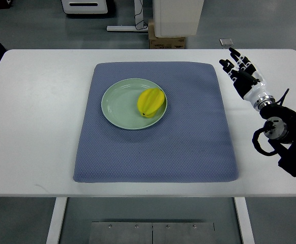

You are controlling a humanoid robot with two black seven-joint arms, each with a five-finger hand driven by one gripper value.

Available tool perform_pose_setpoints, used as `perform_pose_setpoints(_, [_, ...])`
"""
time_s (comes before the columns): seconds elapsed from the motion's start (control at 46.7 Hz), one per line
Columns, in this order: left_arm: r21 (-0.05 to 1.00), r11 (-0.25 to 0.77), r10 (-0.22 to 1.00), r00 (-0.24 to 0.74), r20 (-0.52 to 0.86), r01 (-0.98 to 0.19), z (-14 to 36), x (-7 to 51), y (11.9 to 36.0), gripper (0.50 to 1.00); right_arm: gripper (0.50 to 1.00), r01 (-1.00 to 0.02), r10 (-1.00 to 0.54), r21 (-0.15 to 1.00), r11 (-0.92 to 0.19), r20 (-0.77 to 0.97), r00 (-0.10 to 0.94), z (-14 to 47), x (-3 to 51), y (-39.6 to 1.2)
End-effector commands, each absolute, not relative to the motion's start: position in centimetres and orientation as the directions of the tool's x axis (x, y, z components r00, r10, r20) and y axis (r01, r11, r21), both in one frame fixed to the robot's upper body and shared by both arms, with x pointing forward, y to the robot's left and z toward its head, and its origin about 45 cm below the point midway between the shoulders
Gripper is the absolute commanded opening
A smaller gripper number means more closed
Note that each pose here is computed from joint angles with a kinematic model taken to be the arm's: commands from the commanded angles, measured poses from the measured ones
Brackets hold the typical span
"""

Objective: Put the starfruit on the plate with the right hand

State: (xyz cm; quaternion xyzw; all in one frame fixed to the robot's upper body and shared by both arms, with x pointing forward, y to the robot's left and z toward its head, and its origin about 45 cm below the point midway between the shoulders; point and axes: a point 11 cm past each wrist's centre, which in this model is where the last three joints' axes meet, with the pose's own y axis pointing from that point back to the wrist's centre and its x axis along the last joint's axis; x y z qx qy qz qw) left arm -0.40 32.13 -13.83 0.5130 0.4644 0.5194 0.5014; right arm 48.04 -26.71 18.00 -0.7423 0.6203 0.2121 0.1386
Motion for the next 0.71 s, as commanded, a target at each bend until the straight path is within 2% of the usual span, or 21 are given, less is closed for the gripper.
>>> perform_pose_setpoints(0.0, [0.997,-0.067,0.997,0.029,0.068,-0.044,-13.8,-0.4,32.2,1.0,1.0,-0.977,-0.862,0.058,-0.207,-0.483,0.154,18.0,48.1,-26.0])
perform_pose_setpoints(0.685, [0.997,-0.067,0.997,0.029,0.068,-0.044,-13.8,-0.4,32.2,1.0,1.0,-0.963,-0.867,0.127,-0.239,-0.474,0.153,16.9,47.8,-25.3])
